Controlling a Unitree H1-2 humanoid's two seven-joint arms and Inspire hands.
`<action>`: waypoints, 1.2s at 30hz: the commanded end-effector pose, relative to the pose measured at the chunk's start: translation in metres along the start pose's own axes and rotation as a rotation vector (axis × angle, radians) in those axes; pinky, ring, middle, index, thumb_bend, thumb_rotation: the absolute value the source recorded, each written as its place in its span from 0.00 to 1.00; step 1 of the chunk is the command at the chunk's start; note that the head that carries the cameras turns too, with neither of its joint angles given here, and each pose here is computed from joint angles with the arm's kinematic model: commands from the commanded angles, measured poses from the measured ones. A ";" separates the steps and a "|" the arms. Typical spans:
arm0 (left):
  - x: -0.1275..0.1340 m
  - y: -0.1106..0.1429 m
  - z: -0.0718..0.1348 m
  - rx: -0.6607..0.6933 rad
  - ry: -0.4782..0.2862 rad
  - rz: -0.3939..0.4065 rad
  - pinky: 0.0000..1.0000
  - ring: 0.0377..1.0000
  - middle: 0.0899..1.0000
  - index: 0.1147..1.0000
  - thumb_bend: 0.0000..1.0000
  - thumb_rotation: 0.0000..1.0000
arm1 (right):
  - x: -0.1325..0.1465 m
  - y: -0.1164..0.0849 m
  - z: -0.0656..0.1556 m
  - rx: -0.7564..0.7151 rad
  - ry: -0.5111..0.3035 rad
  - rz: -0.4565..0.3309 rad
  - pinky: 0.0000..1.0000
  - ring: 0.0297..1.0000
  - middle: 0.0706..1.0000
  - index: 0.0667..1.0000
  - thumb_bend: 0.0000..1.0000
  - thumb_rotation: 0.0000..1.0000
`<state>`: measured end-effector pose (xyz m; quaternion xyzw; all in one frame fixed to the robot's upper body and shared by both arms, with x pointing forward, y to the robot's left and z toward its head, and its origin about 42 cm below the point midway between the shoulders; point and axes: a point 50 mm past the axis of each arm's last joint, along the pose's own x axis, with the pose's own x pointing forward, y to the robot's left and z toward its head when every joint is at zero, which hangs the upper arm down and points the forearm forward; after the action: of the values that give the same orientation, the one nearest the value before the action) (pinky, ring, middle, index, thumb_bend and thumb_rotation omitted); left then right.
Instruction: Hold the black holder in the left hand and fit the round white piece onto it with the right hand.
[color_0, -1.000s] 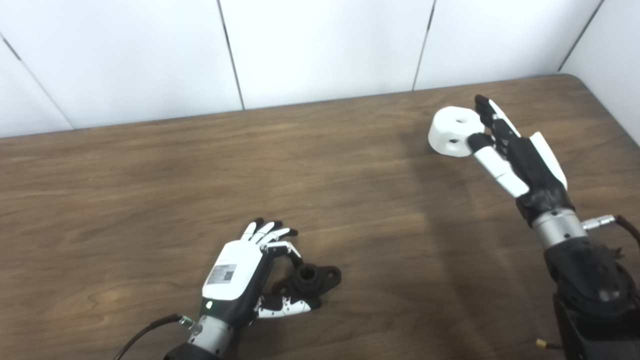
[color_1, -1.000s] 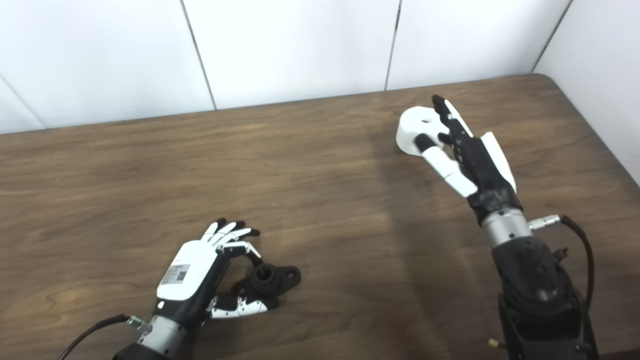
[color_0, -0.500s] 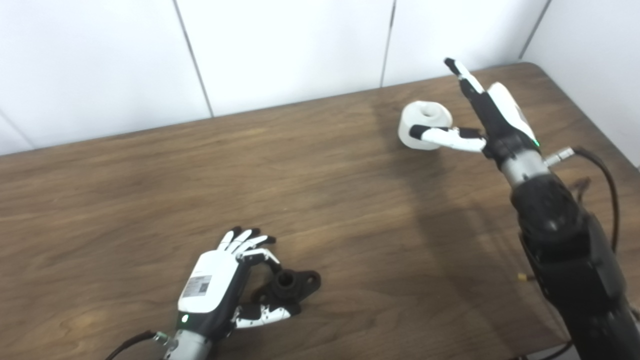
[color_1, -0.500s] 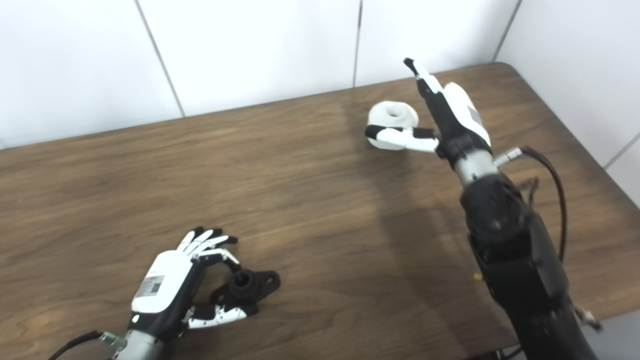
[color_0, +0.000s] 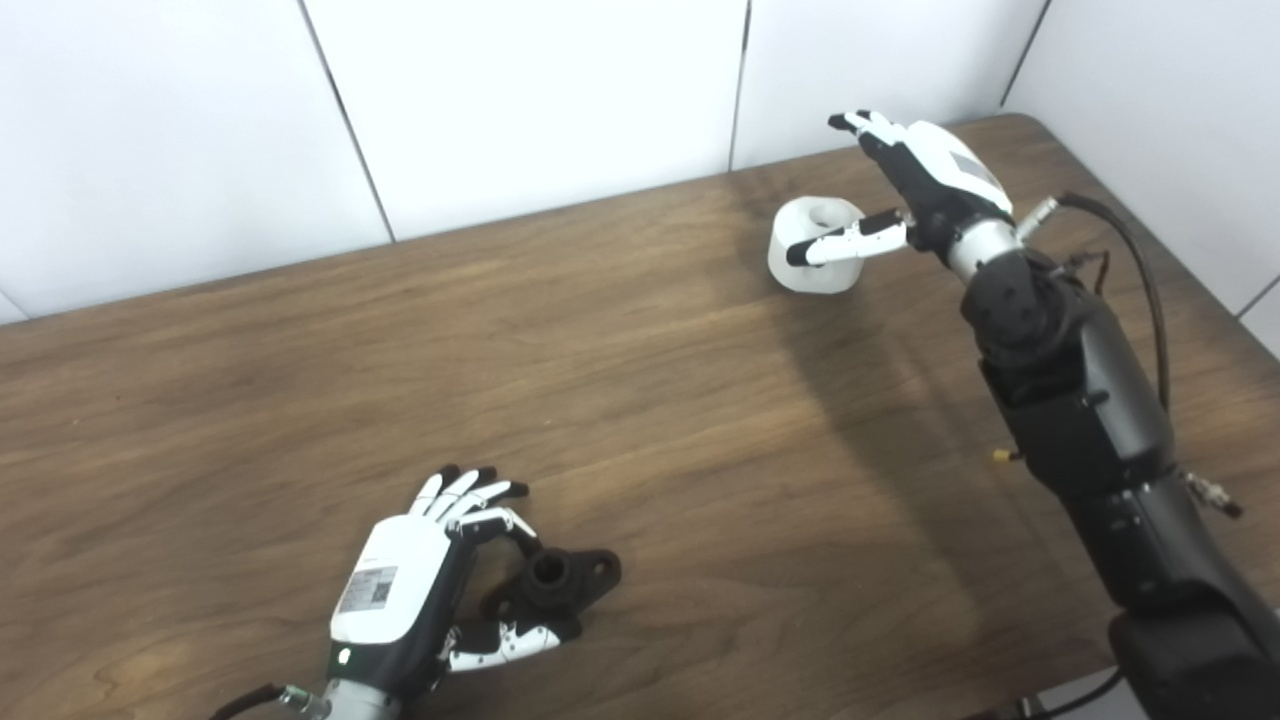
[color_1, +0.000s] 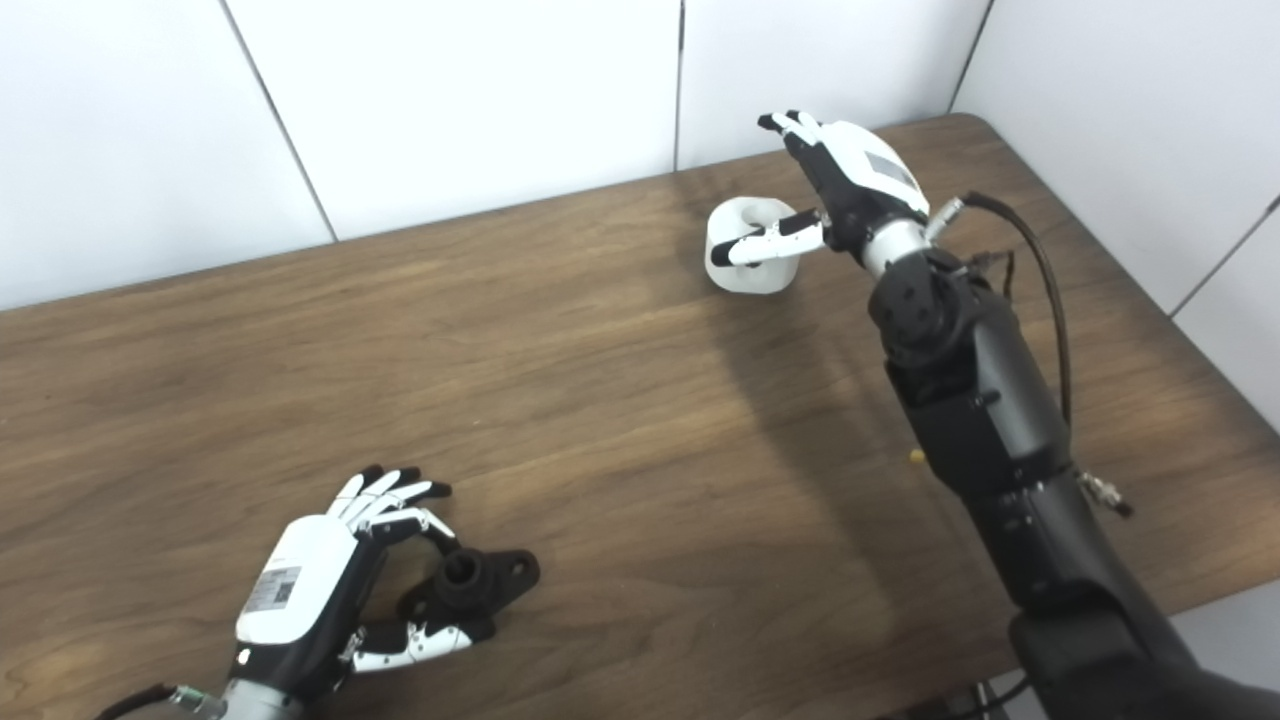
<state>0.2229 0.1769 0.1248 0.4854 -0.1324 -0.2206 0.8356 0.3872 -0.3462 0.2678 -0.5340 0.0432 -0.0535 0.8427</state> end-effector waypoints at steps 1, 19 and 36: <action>-0.012 -0.005 -0.012 0.029 0.047 -0.062 0.97 0.91 0.81 0.42 0.52 0.05 | 0.010 -0.029 0.006 -0.053 -0.013 -0.058 0.98 1.00 1.00 0.92 0.86 0.39; -0.014 -0.002 -0.011 0.018 0.045 -0.037 0.96 0.86 0.79 0.42 0.52 0.05 | 0.032 -0.025 0.002 -0.132 0.072 0.039 0.99 1.00 1.00 0.89 0.93 0.32; -0.014 0.000 -0.009 0.019 0.050 -0.031 0.95 0.87 0.79 0.42 0.52 0.05 | 0.038 -0.016 0.008 -0.153 0.056 0.069 0.97 1.00 0.95 0.75 0.87 0.33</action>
<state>0.2199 0.1816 0.1254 0.4820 -0.1283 -0.2160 0.8394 0.4159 -0.3477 0.2523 -0.5844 0.1283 -0.0028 0.8012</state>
